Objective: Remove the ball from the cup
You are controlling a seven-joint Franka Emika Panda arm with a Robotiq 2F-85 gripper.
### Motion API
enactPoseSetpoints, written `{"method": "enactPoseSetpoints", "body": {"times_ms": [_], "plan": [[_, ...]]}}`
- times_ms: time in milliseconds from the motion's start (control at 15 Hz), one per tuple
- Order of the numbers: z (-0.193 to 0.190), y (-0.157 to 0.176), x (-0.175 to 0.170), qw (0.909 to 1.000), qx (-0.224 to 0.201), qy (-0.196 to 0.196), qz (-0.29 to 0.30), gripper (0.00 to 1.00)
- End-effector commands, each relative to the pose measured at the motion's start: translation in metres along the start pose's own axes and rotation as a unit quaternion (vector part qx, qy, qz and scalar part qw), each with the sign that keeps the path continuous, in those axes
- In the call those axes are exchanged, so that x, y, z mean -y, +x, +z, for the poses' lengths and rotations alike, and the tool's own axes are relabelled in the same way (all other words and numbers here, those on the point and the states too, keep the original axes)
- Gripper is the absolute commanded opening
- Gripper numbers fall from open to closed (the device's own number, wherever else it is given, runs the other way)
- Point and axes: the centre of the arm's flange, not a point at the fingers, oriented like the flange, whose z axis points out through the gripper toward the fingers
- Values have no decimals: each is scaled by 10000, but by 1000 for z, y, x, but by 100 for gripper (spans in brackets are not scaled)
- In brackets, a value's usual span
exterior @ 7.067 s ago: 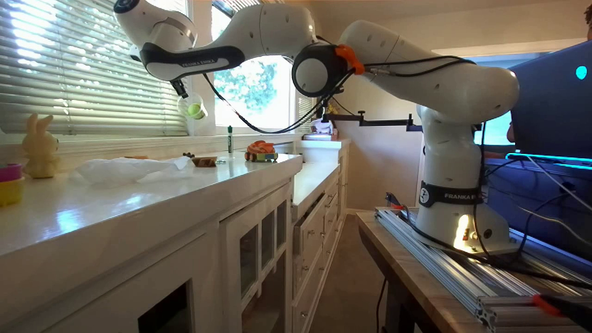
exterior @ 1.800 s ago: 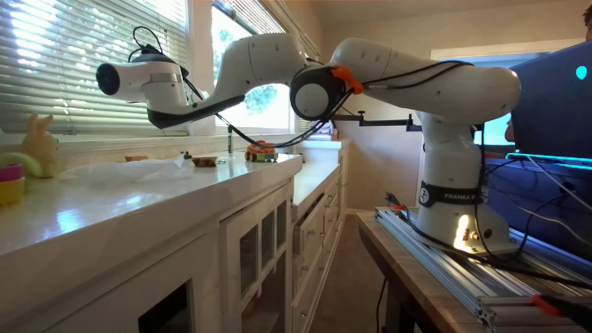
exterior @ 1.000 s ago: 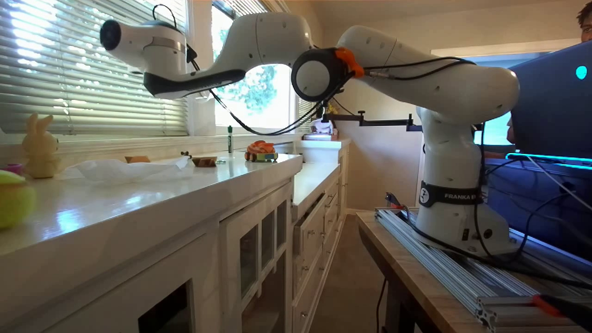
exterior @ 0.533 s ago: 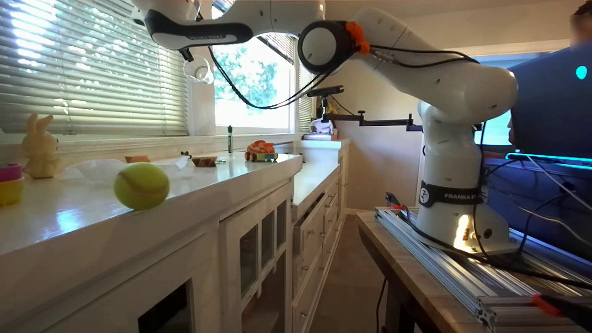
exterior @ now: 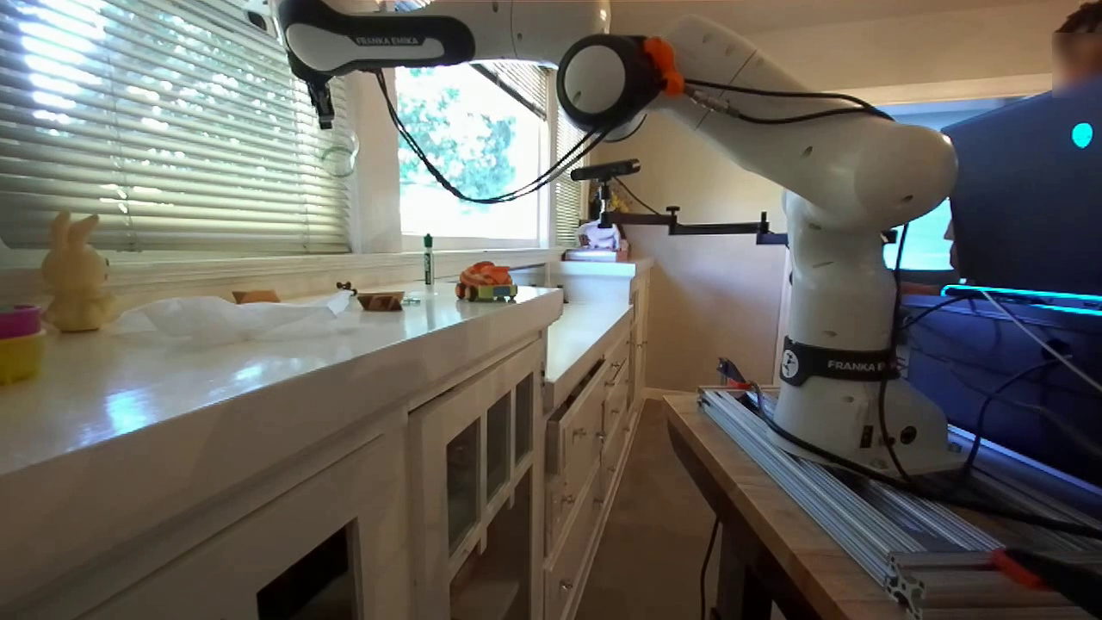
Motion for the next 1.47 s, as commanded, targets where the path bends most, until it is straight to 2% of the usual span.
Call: {"method": "enactPoseSetpoints", "body": {"times_ms": [0, 267, 400, 667, 867, 1000, 1200, 1333, 1400], "plan": [[2, -16, 14, 9950, -868, 402, 296, 2], [4, -16, 12, 9802, -1686, 858, 590, 2], [4, -15, 12, 9742, -1875, 1089, 631, 2], [6, -11, 17, 9760, -1516, 1514, 378, 2], [3, -12, 27, 9752, -1071, 1932, 106, 2], [-3, -14, 33, 9744, -925, 2050, 57, 2], [-3, -16, 36, 9645, -1111, 2390, 168, 2], [0, -17, 39, 9523, -1303, 2755, 174, 2], [1, -17, 41, 9491, -1327, 2848, 207, 2]]}}
